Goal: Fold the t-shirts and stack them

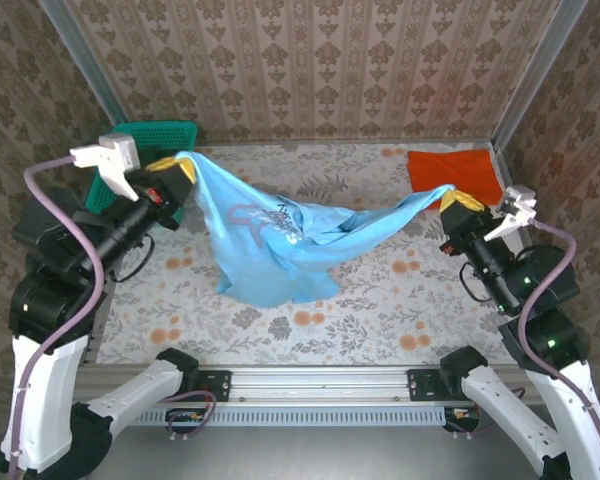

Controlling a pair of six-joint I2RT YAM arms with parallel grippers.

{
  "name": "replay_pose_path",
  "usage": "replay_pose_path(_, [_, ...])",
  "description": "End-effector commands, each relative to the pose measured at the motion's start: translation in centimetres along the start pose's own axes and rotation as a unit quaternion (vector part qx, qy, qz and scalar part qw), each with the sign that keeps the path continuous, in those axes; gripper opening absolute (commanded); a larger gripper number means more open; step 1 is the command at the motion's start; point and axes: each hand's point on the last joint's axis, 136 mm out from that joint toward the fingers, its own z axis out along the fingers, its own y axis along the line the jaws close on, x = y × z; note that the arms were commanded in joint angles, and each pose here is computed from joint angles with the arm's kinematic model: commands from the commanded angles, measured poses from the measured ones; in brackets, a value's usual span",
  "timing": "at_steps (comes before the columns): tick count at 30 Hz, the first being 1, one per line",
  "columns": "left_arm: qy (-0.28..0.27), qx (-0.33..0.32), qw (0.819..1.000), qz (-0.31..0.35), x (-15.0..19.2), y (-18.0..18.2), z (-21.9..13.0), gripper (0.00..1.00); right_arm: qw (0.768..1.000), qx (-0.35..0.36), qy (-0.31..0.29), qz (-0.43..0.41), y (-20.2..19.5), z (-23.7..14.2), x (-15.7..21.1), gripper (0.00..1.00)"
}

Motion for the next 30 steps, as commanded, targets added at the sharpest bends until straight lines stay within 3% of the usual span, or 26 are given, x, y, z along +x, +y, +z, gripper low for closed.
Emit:
replay_pose_path(1, [0.036, -0.066, 0.997, -0.022, 1.5, 4.3, 5.6, 0.00, 0.999, 0.050, 0.013, -0.015, -2.1, 3.5, 1.7, 0.00])
replay_pose_path(5, [0.090, -0.104, 0.985, -0.105, 4.8, 12.0, 13.1, 0.00, 0.993, 0.101, 0.059, -0.029, -4.8, 7.6, 6.1, 0.00])
replay_pose_path(6, [0.102, -0.121, 0.981, -0.113, 6.0, 14.6, 15.0, 0.05, 0.991, 0.115, 0.068, -0.029, -5.6, 8.2, 7.4, 0.00])
replay_pose_path(8, [0.137, -0.186, 0.963, -0.136, 9.5, 20.8, 17.7, 0.28, 0.987, 0.137, 0.078, -0.024, -7.4, 8.7, 10.3, 0.00])
replay_pose_path(11, [0.245, -0.287, 0.912, -0.160, 16.0, 28.0, 19.1, 0.80, 0.978, 0.172, 0.116, -0.003, -10.0, 8.2, 15.3, 0.00])
replay_pose_path(12, [0.280, -0.313, 0.892, -0.168, 18.1, 29.3, 18.9, 0.83, 0.974, 0.179, 0.141, 0.008, -10.7, 7.7, 17.2, 0.00])
replay_pose_path(14, [0.316, -0.326, 0.875, -0.171, 20.6, 29.6, 18.5, 0.88, 0.968, 0.175, 0.176, 0.029, -11.2, 6.5, 20.2, 0.04])
replay_pose_path(17, [0.304, -0.344, 0.877, -0.141, 21.9, 27.8, 16.7, 0.94, 0.955, 0.214, 0.196, 0.055, -13.0, 3.5, 22.6, 0.13])
replay_pose_path(19, [0.300, -0.344, 0.880, -0.134, 23.3, 25.7, 15.3, 0.94, 0.945, 0.251, 0.199, 0.063, -14.2, 1.6, 22.7, 0.23])
replay_pose_path(21, [0.313, -0.326, 0.880, -0.145, 26.1, 23.7, 13.9, 0.91, 0.943, 0.258, 0.202, 0.064, -14.3, 0.6, 22.4, 0.26])
replay_pose_path(23, [0.341, -0.315, 0.872, -0.154, 29.6, 22.3, 12.4, 0.91, 0.939, 0.263, 0.212, 0.061, -14.3, 0.2, 22.2, 0.30])
replay_pose_path(27, [0.417, -0.302, 0.845, -0.141, 36.3, 20.2, 9.3, 0.87, 0.913, 0.318, 0.251, 0.045, -15.6, -0.6, 22.6, 0.54])
replay_pose_path(30, [0.475, -0.276, 0.827, -0.120, 40.0, 18.2, 7.4, 0.85, 0.911, 0.318, 0.261, 0.032, -15.7, 0.3, 23.1, 0.59])
